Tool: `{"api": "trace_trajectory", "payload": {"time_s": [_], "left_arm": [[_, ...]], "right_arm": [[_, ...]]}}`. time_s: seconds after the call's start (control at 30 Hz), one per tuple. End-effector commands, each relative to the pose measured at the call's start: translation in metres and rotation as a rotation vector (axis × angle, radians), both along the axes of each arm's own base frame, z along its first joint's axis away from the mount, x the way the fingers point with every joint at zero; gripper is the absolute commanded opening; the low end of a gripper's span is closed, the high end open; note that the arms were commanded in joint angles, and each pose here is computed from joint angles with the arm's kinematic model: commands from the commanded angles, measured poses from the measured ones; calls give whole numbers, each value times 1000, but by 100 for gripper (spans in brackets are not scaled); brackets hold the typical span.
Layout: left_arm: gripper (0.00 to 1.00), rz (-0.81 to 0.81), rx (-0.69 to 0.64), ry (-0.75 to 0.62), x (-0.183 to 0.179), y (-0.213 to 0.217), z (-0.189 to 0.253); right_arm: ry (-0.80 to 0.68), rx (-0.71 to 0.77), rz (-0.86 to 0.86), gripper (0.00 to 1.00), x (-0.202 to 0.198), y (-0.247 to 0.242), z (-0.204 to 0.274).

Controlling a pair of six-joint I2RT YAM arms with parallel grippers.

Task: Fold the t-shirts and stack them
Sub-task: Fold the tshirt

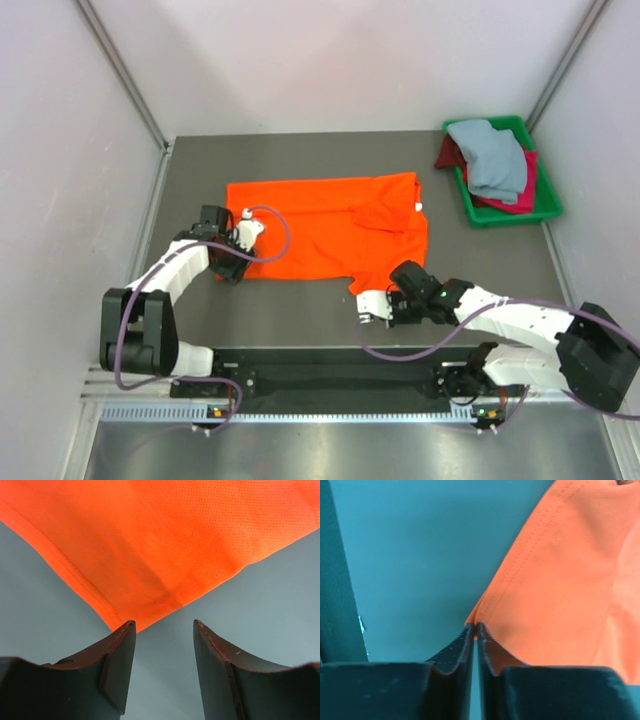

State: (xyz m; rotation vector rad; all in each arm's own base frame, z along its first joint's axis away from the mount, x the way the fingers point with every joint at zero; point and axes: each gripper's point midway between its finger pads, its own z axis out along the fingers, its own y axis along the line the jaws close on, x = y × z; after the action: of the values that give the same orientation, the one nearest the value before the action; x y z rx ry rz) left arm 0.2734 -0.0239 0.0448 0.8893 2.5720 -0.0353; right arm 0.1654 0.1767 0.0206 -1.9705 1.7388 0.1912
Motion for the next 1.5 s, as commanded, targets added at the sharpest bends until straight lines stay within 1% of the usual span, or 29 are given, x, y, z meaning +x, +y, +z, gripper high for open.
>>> {"api": "trace_trajectory", "payload": {"time_s": [0.0,0.07,0.1,0.13,0.2,0.27,0.37,0.47,0.53,0.67,0.73,0.77,0.83,0.93,1.07,1.1,1.2,1.33,1.47], "left_arm": [[56,95,-62,7,9,1,7],[58,168,-97,42,11,4,6],[58,231,-115,51,12,15,7],[58,252,-165,82,12,13,5],[57,334,-222,127,10,19,6],[54,341,-248,180,6,16,0],[52,349,-272,208,9,14,-4],[45,356,-301,249,12,12,-7],[43,362,-305,259,14,12,-8],[42,370,-285,251,15,19,-5],[45,388,-268,230,15,27,2],[48,389,-259,219,16,31,4],[49,406,-242,197,15,41,9],[49,415,-239,210,9,45,6],[49,422,-273,254,6,38,-3],[46,424,-280,264,7,37,-5],[43,425,-298,281,9,35,-7],[32,416,-304,297,10,34,-8],[31,419,-300,300,9,35,-7]], "right_arm": [[-64,46,19,0,13,16,14],[-76,51,12,0,16,18,19],[-81,52,6,0,18,18,21],[-84,50,4,0,20,17,22],[-93,60,-13,0,25,18,27],[-97,64,-24,0,29,17,28],[-98,65,-30,0,30,17,29],[-105,69,-35,0,33,18,31],[-106,72,-39,0,34,18,31],[-109,74,-53,0,36,16,32],[-108,77,-60,0,36,15,32],[-106,78,-65,0,37,14,32],[-106,84,-65,0,37,15,32],[-105,87,-66,0,37,15,32],[-111,90,-65,0,38,17,34],[-112,91,-69,0,39,16,35],[-114,89,-72,0,40,15,35],[-113,100,-96,0,42,14,38],[-120,113,-112,0,48,15,41]]}}
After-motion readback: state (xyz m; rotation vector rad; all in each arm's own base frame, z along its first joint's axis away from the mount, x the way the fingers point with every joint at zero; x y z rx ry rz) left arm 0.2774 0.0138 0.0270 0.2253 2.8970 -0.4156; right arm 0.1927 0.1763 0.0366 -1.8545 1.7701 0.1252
